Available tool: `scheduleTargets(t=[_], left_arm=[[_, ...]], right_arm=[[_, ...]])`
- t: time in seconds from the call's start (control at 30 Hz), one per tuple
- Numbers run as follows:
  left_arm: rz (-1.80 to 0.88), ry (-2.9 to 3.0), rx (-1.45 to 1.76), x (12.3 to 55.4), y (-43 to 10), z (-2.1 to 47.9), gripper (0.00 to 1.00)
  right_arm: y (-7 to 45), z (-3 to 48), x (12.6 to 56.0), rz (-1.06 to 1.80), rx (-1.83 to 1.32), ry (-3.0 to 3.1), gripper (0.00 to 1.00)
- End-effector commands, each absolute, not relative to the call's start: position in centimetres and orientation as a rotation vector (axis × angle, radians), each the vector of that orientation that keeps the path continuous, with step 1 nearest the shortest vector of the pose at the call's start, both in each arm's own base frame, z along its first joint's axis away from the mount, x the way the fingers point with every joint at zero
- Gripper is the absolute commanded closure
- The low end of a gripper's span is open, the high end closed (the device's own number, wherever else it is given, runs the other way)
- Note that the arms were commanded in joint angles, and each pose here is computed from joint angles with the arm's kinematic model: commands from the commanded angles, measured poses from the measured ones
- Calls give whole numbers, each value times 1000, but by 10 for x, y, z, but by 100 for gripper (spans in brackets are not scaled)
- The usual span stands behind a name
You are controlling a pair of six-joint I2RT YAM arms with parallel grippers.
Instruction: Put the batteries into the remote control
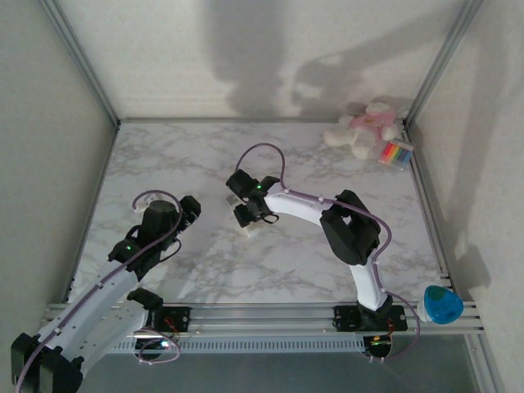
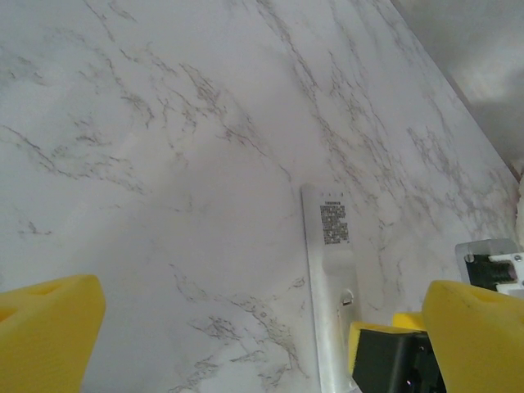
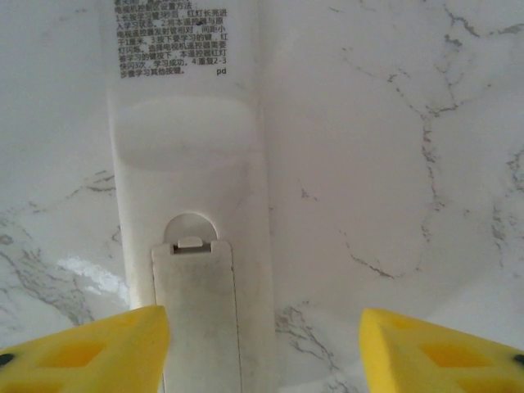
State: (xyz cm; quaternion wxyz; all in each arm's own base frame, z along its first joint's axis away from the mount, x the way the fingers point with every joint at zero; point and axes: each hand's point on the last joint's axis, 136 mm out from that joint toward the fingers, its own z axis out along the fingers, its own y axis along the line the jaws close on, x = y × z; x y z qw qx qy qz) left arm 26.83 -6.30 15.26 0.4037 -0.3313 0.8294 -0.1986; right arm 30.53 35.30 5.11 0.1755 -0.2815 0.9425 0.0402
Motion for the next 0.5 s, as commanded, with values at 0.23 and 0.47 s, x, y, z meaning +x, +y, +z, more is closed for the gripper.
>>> scheduleTargets(t=[0.23, 0.47], left_arm=[[-467, 2124, -760, 279, -67, 162, 0], [-475, 2126, -749, 282, -69, 164, 1]], right_arm=[[357, 48, 280, 137, -873, 2676, 31], [350, 21, 266, 128, -858, 2738, 31]])
